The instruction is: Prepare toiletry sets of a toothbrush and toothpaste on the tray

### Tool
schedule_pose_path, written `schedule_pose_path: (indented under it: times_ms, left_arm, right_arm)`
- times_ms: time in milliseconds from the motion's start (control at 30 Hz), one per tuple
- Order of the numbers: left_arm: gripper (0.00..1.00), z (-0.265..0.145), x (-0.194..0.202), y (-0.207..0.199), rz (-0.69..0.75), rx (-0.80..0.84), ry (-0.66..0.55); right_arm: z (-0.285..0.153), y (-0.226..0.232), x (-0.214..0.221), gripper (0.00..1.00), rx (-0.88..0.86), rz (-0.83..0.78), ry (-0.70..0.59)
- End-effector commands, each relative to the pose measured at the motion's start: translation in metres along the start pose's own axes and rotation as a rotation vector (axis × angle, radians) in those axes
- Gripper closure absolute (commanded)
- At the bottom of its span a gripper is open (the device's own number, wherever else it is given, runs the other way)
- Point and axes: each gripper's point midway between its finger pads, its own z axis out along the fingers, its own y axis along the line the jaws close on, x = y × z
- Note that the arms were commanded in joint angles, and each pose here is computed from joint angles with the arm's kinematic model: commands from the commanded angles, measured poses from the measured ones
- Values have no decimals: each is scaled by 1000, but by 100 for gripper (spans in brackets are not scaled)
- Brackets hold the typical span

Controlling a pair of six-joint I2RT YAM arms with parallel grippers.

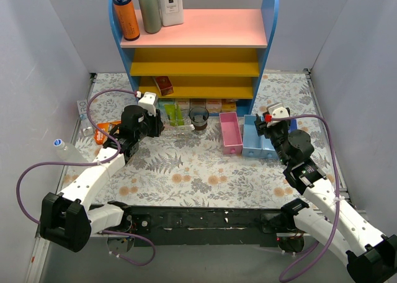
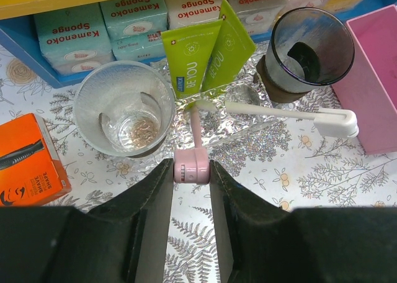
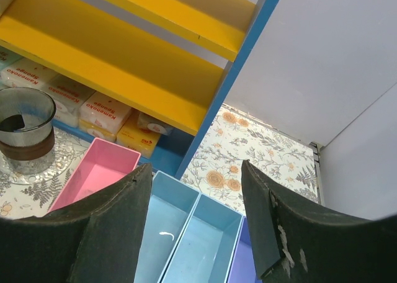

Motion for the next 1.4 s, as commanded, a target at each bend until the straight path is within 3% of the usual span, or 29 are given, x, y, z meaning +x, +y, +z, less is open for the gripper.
schedule_pose_path:
  times_ms: [0,600,933,1167,1367]
  left_arm:
    - [71,-8,-5,-2,-3,3,-26]
    - [53,-13,-7,-3,-15,5,-32]
    - [28,-16,-15,2,-31,-29,-62]
    - [3,-28,-32,5,-58,-45,-167]
    - [2,-39,-51,2,-94,-33,-241]
  right_arm:
    - [0,-5,-6,33,24,14,-24]
    - [1,-4,-4,32,19,11,-19]
    - [1,-4,-4,31,20,18,-19]
    - [1,-4,-5,29,23,32,-19]
    - [0,-4,-7,27,22,52,-22]
